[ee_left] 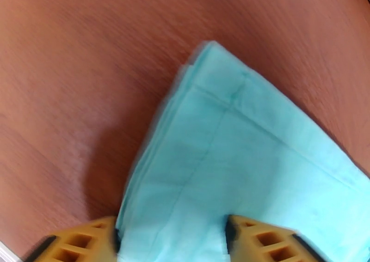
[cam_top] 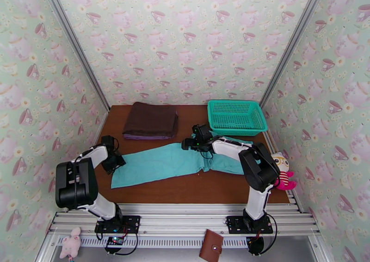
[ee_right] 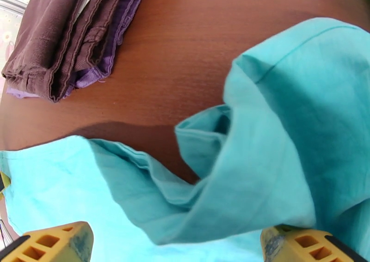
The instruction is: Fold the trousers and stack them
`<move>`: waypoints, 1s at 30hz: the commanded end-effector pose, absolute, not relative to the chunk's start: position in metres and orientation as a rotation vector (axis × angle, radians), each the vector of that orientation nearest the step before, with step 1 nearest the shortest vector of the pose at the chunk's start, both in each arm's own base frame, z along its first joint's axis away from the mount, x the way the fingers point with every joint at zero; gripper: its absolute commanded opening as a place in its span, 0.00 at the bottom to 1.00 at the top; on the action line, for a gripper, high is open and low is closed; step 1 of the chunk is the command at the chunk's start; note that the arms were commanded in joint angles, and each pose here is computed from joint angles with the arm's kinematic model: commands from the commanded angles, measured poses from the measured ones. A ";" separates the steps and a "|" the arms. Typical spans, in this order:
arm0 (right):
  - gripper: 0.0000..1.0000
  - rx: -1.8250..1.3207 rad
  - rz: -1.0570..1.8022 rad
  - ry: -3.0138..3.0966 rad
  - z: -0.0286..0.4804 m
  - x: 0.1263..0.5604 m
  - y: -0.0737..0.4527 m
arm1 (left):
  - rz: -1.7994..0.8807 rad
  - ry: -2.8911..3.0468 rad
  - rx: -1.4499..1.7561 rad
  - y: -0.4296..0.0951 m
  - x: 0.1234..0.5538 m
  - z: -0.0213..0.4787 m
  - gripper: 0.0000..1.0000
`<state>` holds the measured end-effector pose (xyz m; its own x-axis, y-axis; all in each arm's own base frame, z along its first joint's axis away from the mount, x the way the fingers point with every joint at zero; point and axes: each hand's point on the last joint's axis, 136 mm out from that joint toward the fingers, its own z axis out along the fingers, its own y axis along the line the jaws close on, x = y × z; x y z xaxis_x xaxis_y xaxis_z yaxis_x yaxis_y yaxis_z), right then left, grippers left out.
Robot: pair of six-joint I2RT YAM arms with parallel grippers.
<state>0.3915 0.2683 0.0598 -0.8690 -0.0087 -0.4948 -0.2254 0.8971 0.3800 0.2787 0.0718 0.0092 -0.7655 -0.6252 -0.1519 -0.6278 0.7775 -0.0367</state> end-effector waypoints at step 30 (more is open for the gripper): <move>0.99 -0.153 0.843 2.474 0.093 0.302 0.223 | 1.445 2.421 -1.036 0.280 0.245 0.248 0.00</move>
<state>0.3164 0.2066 0.1014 -0.8222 0.0988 -0.5605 -0.2318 0.8413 0.4883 0.2507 0.2578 0.2235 -0.7395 -0.5238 -0.4228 -0.6535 0.4082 0.6374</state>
